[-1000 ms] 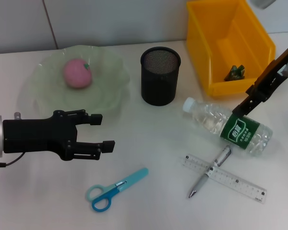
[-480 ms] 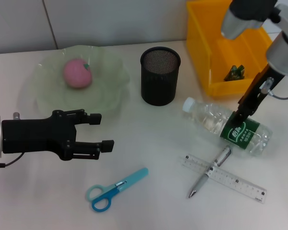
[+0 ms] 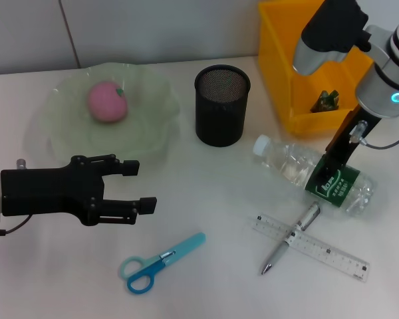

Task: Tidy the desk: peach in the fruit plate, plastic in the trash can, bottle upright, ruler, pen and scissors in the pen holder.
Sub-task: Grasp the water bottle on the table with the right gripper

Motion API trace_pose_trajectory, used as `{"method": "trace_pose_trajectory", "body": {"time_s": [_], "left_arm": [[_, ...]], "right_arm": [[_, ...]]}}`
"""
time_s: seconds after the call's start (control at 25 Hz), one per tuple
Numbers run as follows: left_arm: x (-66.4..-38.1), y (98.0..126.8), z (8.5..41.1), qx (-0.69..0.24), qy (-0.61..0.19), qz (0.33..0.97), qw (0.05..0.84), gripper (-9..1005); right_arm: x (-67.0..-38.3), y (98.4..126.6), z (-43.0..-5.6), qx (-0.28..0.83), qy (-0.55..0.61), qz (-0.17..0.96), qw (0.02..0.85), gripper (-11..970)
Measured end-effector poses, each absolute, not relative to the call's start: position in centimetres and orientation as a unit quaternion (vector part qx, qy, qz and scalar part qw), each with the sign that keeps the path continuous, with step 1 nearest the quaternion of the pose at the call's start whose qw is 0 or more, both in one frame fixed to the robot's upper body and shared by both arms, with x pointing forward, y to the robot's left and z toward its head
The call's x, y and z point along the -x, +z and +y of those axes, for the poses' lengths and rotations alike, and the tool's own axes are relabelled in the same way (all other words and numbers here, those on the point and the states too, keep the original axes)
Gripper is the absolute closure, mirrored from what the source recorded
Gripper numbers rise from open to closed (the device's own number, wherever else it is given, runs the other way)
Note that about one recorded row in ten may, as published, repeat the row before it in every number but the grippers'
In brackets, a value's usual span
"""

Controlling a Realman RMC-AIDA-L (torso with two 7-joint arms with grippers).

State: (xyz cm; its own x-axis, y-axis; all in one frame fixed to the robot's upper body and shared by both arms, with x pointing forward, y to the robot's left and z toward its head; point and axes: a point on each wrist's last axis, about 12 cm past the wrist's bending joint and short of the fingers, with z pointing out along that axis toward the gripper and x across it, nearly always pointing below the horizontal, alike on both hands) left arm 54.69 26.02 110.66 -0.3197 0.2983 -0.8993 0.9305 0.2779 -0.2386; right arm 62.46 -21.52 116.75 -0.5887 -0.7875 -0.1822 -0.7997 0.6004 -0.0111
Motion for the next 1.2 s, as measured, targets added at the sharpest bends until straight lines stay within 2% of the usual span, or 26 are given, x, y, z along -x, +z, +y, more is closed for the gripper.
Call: {"method": "trace_pose_trajectory", "body": {"time_s": [1.2], "left_arm": [[-54.6, 110.8, 26.3, -0.44, -0.411, 0.7, 0.383, 142]], "right_arm": [[-62.8, 114.1, -21.0, 0.441, 0.041, 0.892, 0.086, 189]]}}
